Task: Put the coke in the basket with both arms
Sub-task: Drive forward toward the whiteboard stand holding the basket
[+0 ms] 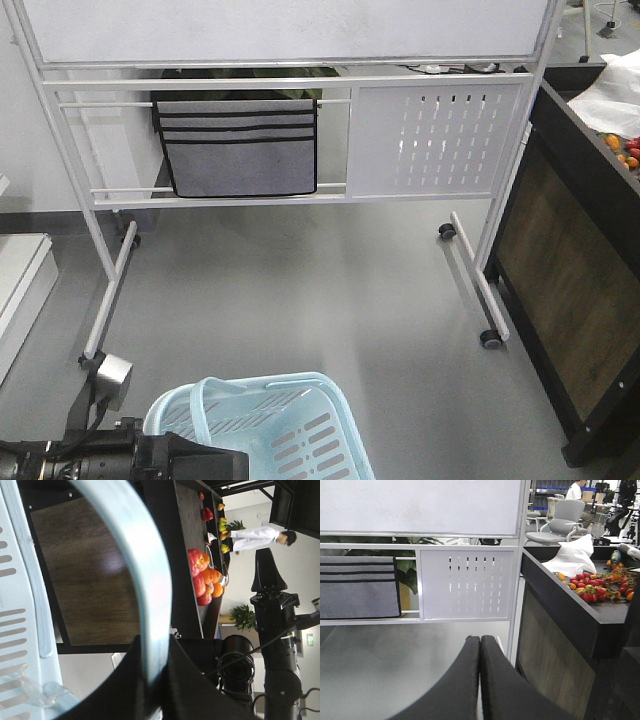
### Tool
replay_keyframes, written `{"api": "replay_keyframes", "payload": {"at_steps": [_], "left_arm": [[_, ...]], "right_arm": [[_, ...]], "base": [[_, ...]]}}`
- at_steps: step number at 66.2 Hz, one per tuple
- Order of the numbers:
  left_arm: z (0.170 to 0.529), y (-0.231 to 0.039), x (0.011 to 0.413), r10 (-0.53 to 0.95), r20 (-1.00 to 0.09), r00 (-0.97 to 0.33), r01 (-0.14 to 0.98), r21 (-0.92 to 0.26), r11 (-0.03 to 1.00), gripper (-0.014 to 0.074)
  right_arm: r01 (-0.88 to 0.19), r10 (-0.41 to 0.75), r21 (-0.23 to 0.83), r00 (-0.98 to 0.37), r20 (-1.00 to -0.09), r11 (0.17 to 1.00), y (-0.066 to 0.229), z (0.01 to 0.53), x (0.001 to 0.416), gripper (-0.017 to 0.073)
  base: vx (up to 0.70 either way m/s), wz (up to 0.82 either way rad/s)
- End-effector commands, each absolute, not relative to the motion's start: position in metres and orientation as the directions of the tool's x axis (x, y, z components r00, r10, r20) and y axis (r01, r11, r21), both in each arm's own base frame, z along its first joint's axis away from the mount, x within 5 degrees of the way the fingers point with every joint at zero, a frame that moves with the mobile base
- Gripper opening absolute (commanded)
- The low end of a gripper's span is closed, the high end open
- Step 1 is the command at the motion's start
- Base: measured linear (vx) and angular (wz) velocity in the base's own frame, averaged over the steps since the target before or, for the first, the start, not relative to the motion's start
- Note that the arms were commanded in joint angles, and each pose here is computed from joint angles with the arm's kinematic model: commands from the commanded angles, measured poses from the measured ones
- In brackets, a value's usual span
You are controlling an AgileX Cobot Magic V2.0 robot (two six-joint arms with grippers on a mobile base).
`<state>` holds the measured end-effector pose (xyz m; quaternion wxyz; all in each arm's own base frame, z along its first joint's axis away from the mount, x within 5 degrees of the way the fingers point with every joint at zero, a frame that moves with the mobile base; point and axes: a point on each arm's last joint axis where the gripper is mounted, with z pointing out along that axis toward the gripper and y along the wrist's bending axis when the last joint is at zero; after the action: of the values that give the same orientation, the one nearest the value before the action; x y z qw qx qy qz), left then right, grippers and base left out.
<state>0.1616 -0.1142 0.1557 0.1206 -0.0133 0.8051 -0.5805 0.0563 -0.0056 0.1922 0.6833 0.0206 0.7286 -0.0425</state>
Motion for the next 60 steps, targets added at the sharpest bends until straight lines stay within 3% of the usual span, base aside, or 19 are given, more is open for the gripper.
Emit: {"api": "replay_keyframes", "payload": {"at_steps": [1, 60], "left_arm": [[0.1846, -0.1199, 0.1573, -0.148, -0.211, -0.966, 0.202, -0.976, 0.077, -0.0007], [0.1846, -0.1199, 0.1573, -0.148, -0.211, -0.966, 0.202, -0.976, 0.077, -0.0007]], "right_arm": [[0.084, -0.046, -0.045, 0.008, -0.999, 0.995, -0.005, 0.1946, 0.056, -0.0009], [0.084, -0.046, -0.045, 0.008, -0.999, 0.995, -0.005, 0.1946, 0.056, -0.0009]], "base": [[0.14, 0.05], [0.15, 0.06]]}}
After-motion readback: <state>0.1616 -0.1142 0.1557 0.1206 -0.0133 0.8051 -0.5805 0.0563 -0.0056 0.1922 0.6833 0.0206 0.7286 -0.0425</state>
